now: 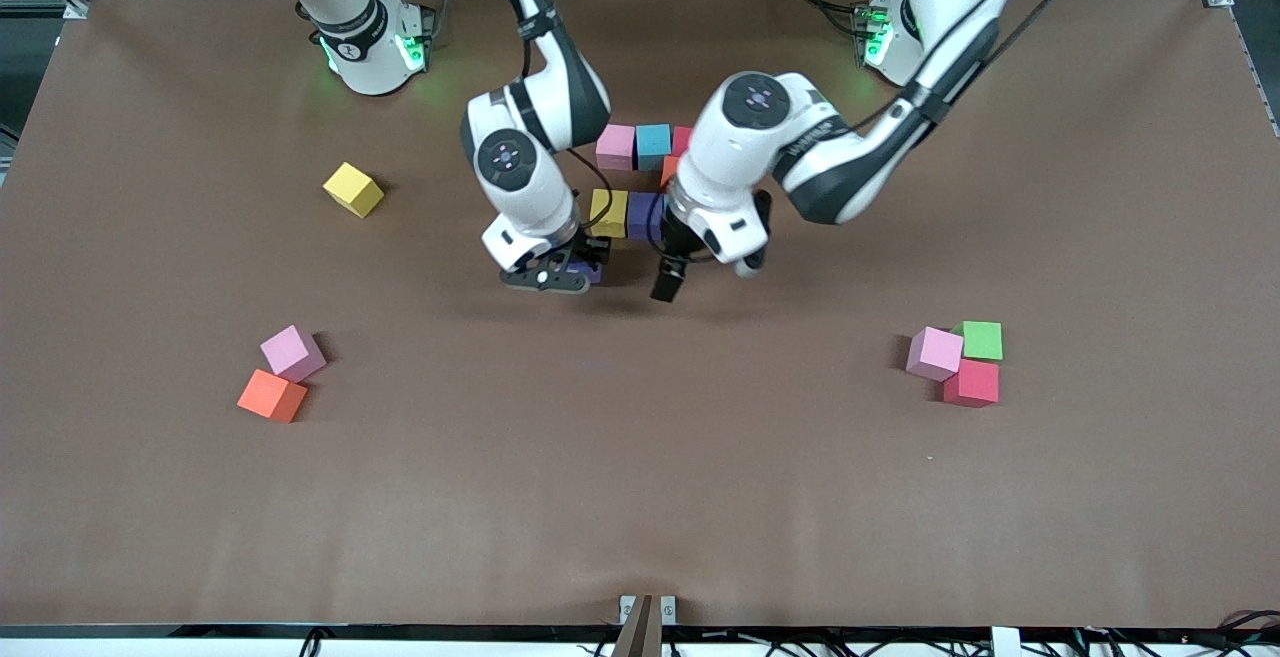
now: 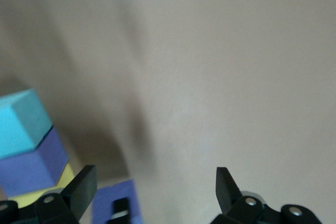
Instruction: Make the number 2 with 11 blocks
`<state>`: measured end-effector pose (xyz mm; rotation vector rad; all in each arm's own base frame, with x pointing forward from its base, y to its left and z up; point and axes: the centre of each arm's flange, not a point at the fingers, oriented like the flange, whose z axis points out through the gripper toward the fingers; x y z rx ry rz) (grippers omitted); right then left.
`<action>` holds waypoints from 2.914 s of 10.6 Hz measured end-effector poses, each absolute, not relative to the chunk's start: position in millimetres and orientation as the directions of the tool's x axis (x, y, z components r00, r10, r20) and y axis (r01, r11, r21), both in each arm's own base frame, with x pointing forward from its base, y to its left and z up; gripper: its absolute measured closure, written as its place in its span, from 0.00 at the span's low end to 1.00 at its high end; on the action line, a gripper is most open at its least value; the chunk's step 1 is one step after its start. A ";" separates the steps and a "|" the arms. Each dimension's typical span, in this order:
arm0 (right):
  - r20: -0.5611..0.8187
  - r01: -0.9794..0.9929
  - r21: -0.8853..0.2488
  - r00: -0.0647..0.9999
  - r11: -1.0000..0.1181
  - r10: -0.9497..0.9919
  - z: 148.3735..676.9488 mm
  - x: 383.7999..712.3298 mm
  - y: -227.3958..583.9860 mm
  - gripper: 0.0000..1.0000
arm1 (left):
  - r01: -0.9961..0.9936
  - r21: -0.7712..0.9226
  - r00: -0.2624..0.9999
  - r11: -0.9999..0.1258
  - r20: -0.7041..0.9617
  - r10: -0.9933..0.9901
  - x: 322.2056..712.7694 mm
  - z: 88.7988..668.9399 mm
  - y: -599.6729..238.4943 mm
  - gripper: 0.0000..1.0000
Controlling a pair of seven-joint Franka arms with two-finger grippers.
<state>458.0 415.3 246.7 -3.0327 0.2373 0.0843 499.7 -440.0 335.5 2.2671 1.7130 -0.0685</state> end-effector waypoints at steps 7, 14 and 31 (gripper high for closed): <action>-0.021 -0.196 -0.021 0.980 -0.980 -0.196 218.6 424.5 443.5 0.46 | 0.887 0.131 0.456 -0.443 -0.086 0.886 568.6 320.5 -318.4 0.00; 0.002 -0.206 -0.019 0.979 -0.978 -0.206 210.6 424.7 444.2 0.46 | 0.980 -0.076 0.182 -0.185 -0.033 0.983 606.9 292.3 -162.5 0.00; 0.023 -0.224 -0.016 0.974 -0.974 -0.224 209.4 425.5 444.6 0.00 | 0.935 -0.117 0.346 -0.334 0.093 0.934 606.0 239.0 -100.4 0.00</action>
